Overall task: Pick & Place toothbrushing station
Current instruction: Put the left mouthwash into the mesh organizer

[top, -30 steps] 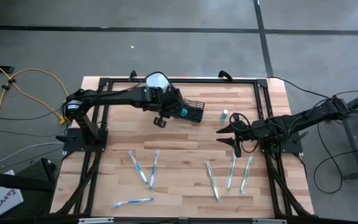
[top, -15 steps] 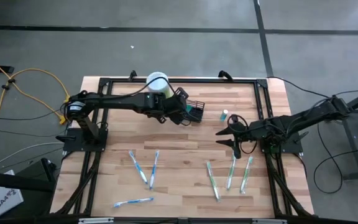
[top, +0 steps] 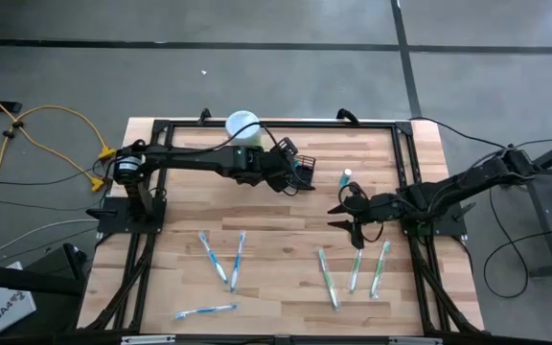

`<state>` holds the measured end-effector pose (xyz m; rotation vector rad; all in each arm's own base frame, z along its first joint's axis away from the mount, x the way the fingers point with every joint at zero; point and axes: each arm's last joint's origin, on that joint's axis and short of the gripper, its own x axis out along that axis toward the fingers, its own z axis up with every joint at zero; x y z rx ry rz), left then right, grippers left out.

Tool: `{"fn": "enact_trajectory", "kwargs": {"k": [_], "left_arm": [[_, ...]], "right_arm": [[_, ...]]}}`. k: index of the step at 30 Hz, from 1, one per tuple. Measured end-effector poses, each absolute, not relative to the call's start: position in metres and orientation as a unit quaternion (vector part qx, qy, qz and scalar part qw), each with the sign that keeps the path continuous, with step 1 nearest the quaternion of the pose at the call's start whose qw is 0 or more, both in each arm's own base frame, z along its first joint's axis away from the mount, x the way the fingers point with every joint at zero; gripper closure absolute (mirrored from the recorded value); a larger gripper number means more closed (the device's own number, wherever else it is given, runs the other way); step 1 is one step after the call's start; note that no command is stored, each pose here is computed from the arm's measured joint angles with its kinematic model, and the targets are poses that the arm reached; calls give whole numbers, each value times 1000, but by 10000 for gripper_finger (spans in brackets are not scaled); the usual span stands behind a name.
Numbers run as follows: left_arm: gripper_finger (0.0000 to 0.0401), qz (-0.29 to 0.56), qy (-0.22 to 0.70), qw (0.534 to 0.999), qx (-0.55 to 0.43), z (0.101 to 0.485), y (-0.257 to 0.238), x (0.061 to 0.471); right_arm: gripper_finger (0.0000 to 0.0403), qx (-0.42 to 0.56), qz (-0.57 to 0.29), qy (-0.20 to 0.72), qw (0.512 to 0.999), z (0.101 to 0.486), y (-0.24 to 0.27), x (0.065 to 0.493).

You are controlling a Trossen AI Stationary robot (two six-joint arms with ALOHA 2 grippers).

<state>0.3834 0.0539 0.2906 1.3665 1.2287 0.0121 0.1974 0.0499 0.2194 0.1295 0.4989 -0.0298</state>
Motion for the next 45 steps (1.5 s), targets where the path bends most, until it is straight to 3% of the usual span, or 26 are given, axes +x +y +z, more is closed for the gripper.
{"fn": "enact_trajectory", "kwargs": {"k": [7,24,45], "left_arm": [[305,19,521,597,610,293,34,386],[305,-42,431,599,673,296,-57,386],[305,-62,340,595,726,305,-103,388]], "right_arm": [[253,64,-19,227,972,219,51,205],[253,65,-50,205,975,222,46,207],[253,98,3,199,975,211,55,227]]}}
